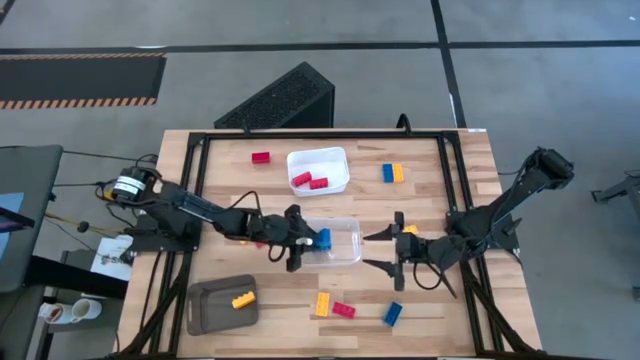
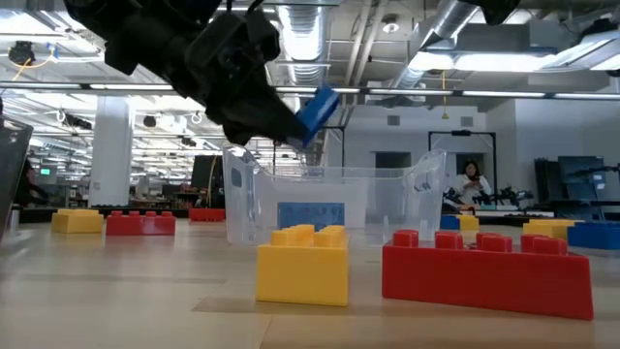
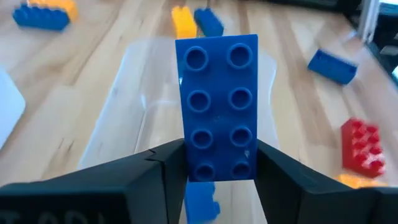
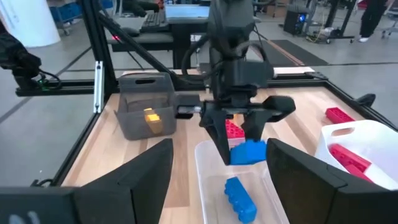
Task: Sort & place blocks by color
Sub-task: Put the blue game piece into the transparent bin, then put the yellow game piece into the black bin
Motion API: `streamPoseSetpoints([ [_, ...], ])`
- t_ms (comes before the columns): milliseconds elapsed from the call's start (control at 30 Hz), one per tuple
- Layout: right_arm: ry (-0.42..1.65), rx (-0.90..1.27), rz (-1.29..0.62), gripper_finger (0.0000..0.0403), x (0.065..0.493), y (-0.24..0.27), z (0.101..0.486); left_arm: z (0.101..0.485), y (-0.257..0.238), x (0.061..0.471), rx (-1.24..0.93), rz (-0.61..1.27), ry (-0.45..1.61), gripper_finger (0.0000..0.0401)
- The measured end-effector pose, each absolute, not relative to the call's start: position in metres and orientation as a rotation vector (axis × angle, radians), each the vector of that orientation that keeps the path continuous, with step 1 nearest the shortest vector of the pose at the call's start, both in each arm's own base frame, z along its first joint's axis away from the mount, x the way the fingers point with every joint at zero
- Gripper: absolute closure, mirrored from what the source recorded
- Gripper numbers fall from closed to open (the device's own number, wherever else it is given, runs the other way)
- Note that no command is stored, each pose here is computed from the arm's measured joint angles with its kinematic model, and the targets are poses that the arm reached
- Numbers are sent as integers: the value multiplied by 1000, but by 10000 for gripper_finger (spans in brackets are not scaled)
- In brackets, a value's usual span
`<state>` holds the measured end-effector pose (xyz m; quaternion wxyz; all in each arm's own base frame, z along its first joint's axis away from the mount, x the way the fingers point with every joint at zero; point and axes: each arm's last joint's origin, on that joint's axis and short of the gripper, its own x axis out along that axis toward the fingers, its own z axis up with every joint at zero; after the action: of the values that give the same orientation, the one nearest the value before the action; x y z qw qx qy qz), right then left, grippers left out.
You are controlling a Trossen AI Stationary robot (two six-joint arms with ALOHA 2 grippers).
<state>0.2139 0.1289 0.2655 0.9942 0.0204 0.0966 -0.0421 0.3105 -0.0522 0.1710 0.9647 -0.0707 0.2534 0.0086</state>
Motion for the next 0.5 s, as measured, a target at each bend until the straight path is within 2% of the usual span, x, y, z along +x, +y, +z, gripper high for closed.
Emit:
streamPoseSetpoints([
  [333, 196, 48, -88, 122, 214, 128, 265, 172, -53, 311, -142, 13, 505, 148],
  [500, 202, 52, -99, 122, 215, 127, 264, 184, -53, 310, -147, -15, 478, 124],
])
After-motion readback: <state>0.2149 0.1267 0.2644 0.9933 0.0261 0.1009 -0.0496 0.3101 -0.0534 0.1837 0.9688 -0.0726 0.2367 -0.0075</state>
